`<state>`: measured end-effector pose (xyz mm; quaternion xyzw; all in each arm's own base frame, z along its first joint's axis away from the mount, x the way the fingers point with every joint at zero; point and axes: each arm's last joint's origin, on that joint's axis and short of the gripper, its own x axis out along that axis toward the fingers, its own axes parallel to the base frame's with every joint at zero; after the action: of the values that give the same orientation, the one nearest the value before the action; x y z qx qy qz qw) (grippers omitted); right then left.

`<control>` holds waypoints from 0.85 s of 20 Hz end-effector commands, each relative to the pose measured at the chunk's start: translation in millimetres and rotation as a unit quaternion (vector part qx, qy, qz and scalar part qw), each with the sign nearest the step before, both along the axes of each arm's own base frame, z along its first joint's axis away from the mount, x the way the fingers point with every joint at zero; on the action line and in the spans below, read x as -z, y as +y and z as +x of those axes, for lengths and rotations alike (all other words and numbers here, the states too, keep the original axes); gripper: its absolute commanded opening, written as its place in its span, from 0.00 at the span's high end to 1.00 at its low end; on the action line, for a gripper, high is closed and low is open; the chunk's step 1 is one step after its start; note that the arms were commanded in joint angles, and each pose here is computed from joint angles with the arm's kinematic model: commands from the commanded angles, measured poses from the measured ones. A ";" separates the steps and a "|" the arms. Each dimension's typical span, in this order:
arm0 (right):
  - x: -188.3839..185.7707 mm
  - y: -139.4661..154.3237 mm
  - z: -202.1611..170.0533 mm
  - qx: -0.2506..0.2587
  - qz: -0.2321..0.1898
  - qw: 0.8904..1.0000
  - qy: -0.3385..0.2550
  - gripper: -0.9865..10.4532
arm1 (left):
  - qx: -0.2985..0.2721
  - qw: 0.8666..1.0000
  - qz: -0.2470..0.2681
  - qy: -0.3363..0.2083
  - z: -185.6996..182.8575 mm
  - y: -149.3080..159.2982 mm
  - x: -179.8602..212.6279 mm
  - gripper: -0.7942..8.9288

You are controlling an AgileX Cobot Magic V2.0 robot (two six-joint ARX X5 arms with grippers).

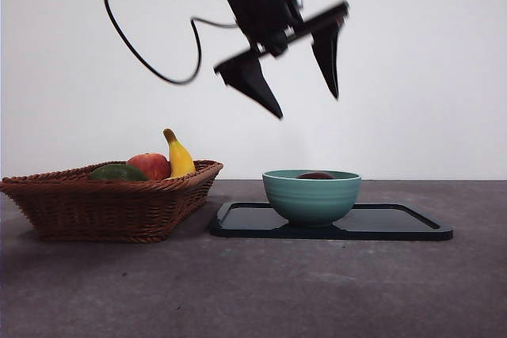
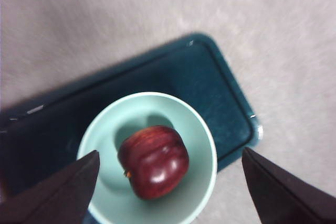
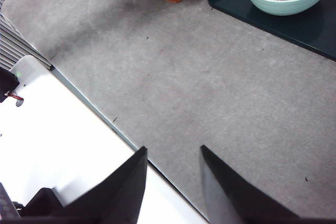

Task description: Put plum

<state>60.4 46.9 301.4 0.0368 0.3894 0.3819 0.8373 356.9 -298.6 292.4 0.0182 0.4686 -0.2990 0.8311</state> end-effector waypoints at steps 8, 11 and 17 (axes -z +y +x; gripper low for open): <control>-0.2 -1.4 -3.4 0.002 -0.002 1.000 0.014 0.77 | 0.005 0.997 0.067 0.024 7.1 -35.2 66.7 0.47; 0.3 -1.6 -3.7 0.002 -0.003 1.000 0.017 0.77 | 0.004 0.996 0.082 0.031 7.8 -38.9 80.3 0.47; 0.3 -1.6 -3.7 0.002 -0.003 1.000 0.017 0.77 | 0.006 0.996 0.088 0.032 8.2 -43.9 91.0 0.54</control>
<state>56.9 44.9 298.7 0.0378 0.4077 0.3764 0.8311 363.7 -334.7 206.3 0.0805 0.5237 -0.2569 0.8082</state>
